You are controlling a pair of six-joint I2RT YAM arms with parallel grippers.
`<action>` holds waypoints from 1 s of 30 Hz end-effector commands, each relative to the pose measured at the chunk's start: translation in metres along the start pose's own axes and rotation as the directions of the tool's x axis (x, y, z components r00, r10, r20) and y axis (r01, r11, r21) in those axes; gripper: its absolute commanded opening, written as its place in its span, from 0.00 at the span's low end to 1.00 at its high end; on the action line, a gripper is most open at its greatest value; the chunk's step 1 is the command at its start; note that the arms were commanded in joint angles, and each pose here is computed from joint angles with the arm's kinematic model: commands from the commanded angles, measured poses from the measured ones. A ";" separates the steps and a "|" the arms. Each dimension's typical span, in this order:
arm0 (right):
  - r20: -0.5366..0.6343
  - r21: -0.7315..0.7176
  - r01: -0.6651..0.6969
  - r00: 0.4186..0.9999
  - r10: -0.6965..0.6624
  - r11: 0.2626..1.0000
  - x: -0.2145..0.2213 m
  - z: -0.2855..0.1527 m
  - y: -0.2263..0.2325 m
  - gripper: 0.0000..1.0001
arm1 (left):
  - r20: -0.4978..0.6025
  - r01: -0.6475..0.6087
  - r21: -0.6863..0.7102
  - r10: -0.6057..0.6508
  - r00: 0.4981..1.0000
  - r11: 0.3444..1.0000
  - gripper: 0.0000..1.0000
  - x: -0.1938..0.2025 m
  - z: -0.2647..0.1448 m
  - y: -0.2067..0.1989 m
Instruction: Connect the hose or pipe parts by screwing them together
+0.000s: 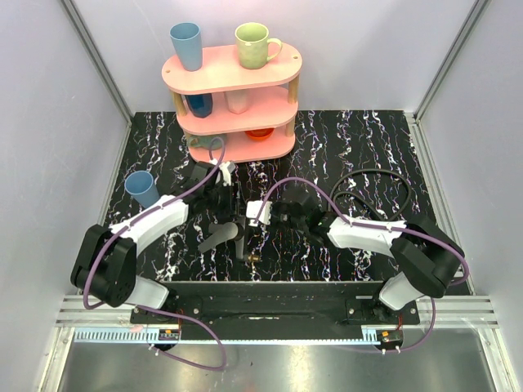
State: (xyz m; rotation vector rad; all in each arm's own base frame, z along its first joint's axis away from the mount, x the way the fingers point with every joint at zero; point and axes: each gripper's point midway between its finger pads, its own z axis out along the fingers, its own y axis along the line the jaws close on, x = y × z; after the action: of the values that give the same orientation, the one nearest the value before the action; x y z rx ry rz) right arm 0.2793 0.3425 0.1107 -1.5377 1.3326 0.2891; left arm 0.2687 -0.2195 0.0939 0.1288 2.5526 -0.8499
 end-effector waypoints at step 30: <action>0.204 0.089 -0.115 0.974 0.094 0.989 -0.053 0.002 -0.029 0.00 | -0.039 -0.061 0.099 0.066 0.997 0.993 0.12 -0.009 0.013 -0.017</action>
State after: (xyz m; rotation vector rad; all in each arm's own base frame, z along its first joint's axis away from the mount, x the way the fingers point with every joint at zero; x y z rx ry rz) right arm 0.2774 0.3440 0.1104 -1.4720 1.3840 0.3439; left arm 0.2677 -0.2218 0.0785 0.2619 2.5968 -0.8390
